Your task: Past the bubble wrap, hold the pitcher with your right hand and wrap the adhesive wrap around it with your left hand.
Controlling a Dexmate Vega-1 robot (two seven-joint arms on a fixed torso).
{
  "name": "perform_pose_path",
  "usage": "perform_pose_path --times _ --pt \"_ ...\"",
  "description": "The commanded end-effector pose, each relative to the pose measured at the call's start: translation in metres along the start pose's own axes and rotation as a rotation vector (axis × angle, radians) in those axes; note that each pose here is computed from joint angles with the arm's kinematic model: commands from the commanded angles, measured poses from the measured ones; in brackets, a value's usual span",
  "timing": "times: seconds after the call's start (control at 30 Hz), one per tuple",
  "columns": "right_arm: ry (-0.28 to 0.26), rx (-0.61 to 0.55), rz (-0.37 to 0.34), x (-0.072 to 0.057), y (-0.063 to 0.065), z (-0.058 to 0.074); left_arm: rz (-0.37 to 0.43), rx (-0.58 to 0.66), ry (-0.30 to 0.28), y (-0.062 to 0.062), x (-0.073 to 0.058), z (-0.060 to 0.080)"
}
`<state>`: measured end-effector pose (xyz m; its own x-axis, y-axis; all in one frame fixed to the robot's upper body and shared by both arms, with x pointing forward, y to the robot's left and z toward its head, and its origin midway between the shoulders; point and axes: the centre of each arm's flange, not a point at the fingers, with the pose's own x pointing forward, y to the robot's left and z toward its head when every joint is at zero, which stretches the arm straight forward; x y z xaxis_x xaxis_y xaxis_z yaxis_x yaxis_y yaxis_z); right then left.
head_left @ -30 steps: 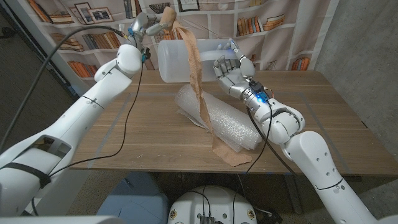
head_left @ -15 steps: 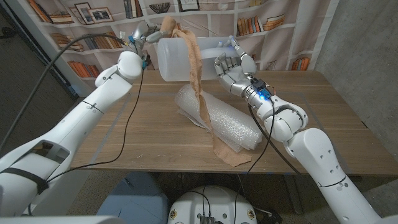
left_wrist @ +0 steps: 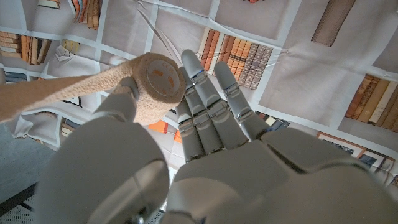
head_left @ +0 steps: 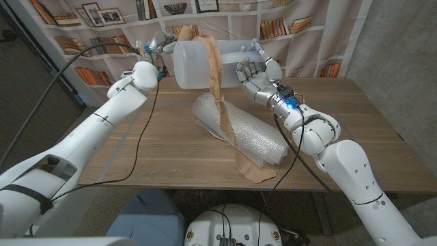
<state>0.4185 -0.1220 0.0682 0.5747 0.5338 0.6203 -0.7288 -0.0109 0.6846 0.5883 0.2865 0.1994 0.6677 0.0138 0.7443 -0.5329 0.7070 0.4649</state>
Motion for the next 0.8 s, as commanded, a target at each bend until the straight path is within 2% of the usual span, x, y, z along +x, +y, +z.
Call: perform_pose_path --times 0.03,0.27,0.5,0.8 --pt "-0.007 -0.001 0.004 -0.004 0.0 0.005 0.007 0.065 0.02 -0.007 -0.002 -0.011" --pt "-0.023 -0.006 0.007 -0.003 0.001 0.009 -0.005 0.09 0.053 -0.013 -0.005 -0.024" --pt "-0.043 -0.014 0.017 0.002 0.002 0.014 -0.01 0.093 0.072 -0.014 -0.006 -0.032" --pt "-0.059 -0.03 0.027 0.008 0.005 0.018 -0.051 0.078 0.092 -0.032 -0.016 -0.039"
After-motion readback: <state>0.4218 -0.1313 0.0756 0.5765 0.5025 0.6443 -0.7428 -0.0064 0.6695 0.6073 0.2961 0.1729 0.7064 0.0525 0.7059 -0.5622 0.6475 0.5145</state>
